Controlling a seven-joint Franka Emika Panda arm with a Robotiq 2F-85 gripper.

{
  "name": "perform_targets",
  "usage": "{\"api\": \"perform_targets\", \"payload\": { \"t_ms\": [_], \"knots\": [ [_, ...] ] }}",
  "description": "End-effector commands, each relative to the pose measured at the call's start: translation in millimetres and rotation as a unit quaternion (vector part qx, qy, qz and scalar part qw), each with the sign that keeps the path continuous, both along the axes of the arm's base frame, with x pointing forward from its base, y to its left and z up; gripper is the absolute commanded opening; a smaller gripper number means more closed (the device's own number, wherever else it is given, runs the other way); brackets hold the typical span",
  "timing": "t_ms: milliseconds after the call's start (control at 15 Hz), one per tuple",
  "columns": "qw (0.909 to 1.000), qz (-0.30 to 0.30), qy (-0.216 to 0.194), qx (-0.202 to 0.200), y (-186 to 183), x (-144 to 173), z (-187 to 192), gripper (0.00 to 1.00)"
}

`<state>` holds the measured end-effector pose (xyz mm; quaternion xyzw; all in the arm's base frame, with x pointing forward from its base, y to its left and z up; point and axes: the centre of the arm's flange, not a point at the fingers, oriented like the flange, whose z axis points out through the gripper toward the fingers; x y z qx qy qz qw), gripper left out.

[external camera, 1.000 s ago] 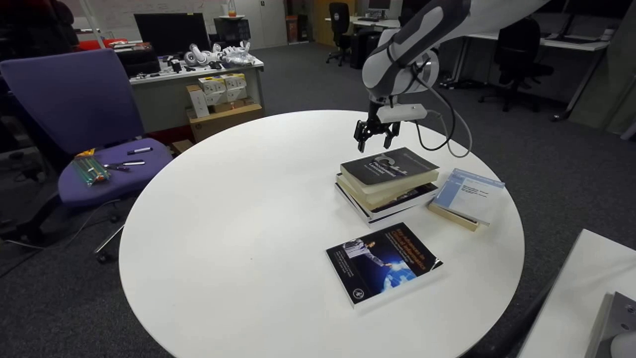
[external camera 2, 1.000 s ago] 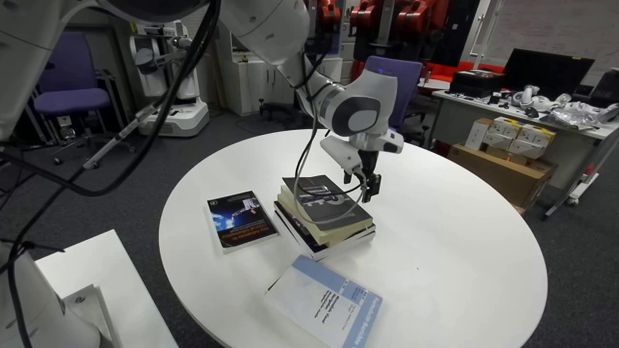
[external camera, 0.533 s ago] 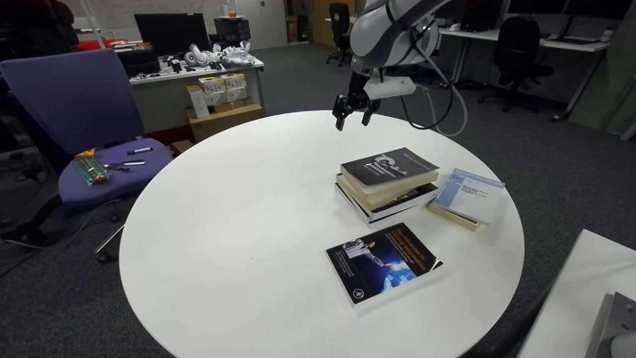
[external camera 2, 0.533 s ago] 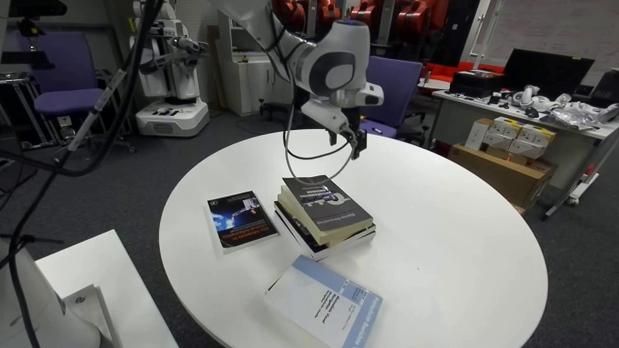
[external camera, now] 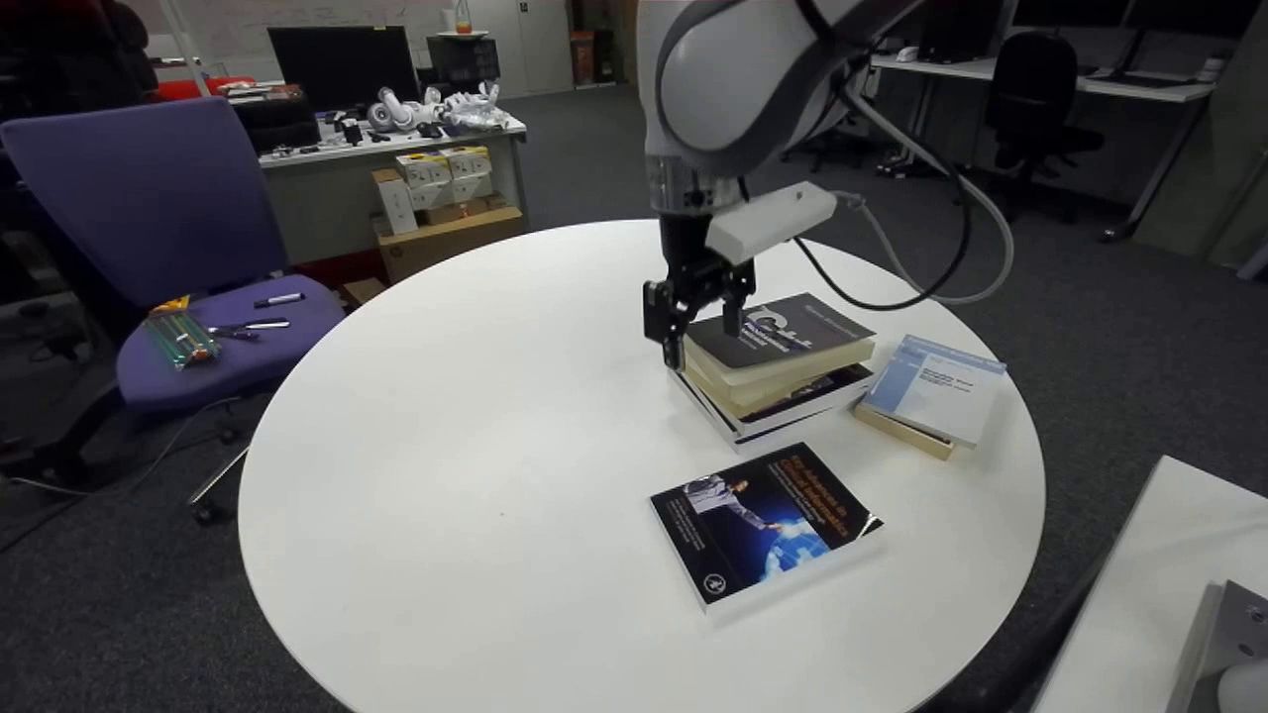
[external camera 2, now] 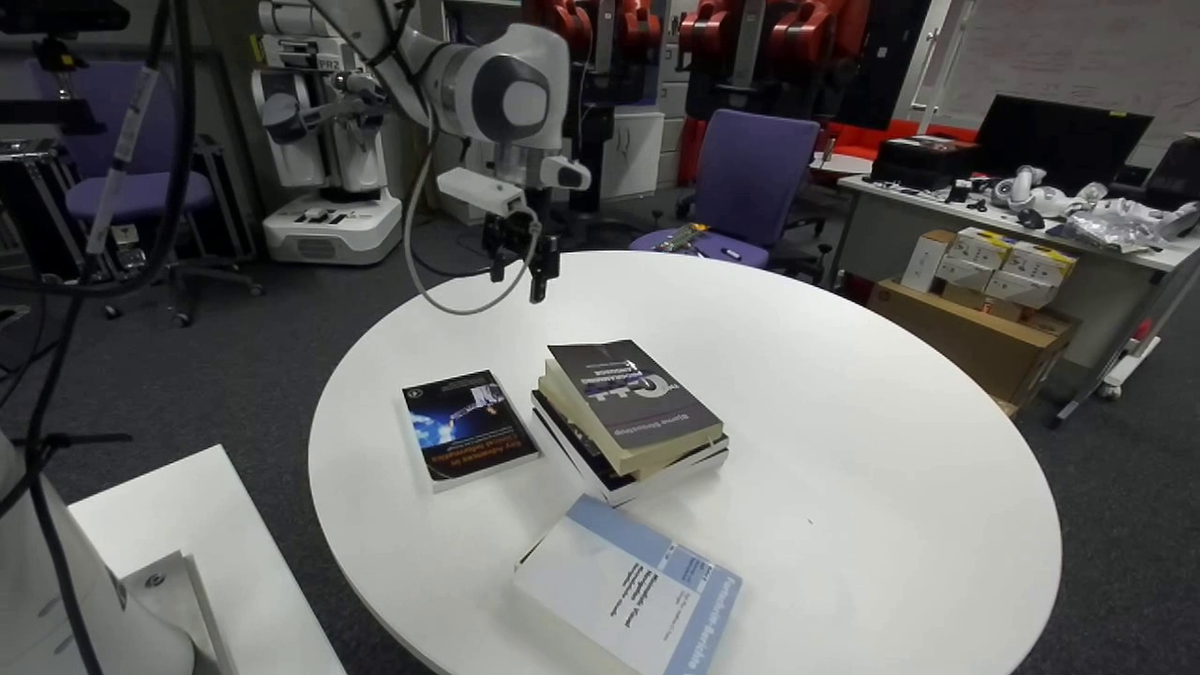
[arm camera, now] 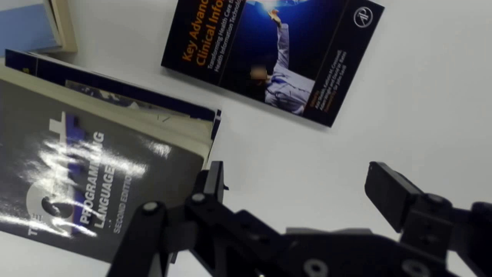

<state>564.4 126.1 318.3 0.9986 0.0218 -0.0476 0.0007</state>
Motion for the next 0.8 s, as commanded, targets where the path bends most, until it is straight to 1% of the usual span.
{"api": "perform_targets", "payload": {
  "t_ms": [0, 67, 133, 533, 600, 733],
  "knots": [
    [0.9995, 0.007, 0.002, -0.029, 15.6, -10.9, -11.6, 1.0],
    [0.9987, 0.011, 0.005, -0.049, 28.0, -20.4, -22.4, 1.0],
    [0.9982, 0.014, 0.007, -0.058, 34.8, -26.0, -28.9, 1.0],
    [0.998, 0.007, 0.006, -0.063, 27.2, -25.0, -29.6, 1.0],
    [0.9976, 0.033, 0.011, -0.06, 27.5, -29.9, -32.3, 1.0],
    [0.9944, 0.076, 0.008, -0.073, 26.8, -41.7, -39.6, 1.0]
  ]
}}
